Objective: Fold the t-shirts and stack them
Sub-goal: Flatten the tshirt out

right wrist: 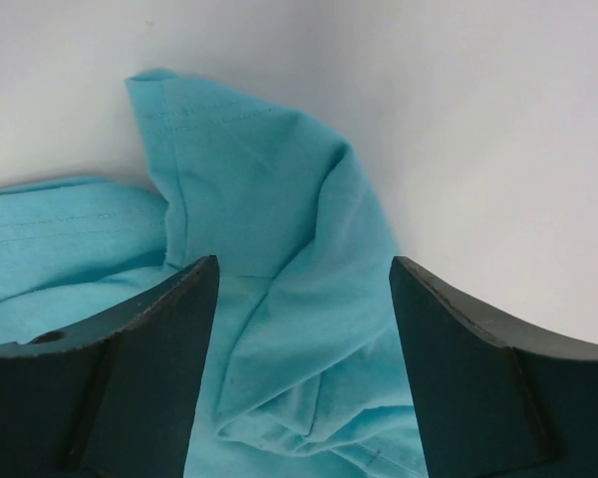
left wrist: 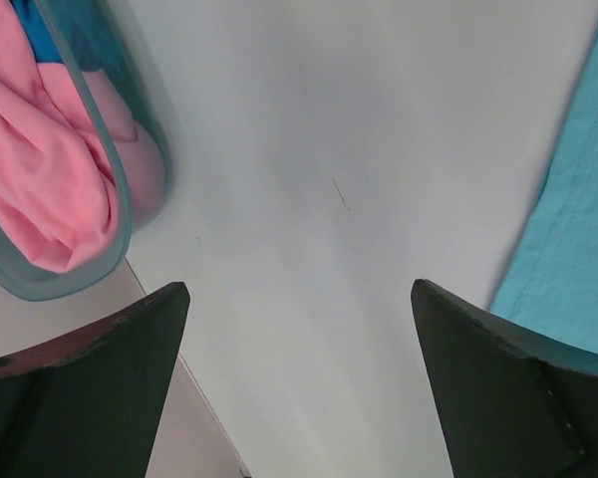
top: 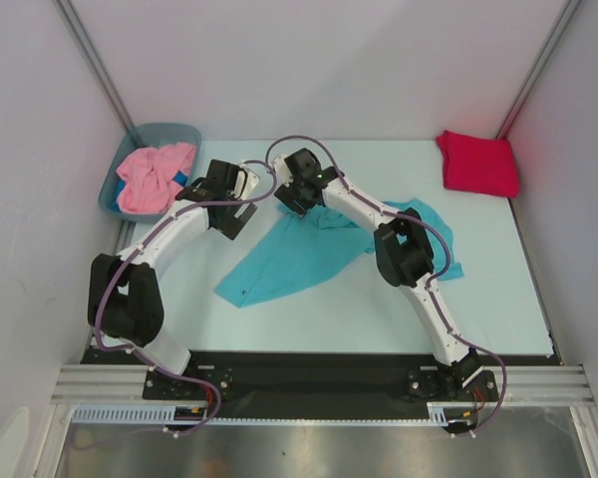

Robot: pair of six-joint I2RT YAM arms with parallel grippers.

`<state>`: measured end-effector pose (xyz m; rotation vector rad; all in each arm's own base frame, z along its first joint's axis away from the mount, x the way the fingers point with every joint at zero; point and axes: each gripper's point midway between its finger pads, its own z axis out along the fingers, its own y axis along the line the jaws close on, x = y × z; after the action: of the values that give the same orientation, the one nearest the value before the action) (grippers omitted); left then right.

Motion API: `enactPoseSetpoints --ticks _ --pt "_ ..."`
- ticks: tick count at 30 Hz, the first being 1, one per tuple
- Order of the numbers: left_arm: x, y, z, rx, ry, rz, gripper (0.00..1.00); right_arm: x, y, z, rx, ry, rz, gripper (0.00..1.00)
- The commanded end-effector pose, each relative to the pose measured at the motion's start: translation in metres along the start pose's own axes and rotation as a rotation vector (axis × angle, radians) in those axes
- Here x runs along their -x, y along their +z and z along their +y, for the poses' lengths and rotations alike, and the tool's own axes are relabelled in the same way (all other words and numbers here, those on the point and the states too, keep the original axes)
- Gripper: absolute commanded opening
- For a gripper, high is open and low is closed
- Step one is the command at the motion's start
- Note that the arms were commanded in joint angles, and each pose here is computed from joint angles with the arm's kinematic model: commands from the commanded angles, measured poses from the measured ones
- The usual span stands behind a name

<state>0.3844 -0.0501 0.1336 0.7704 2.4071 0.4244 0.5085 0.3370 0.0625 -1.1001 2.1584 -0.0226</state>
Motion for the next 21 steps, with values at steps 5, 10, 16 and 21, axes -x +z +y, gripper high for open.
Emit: enactPoseSetpoints --ticks 5,10,16,21 --pt "0.009 -0.014 0.011 0.042 -0.045 -0.059 1.00 0.014 -0.001 -0.008 -0.042 -0.013 -0.036 0.73" --pt "0.014 -0.017 0.012 0.035 -0.052 -0.073 1.00 0.006 0.004 -0.011 -0.040 0.000 -0.020 0.70" --pt "0.018 -0.015 0.010 0.025 -0.061 -0.076 1.00 0.001 0.006 -0.018 -0.048 0.003 -0.013 0.67" --pt "0.022 -0.016 0.010 0.016 -0.067 -0.083 1.00 -0.010 0.009 -0.024 -0.049 0.016 0.011 0.58"
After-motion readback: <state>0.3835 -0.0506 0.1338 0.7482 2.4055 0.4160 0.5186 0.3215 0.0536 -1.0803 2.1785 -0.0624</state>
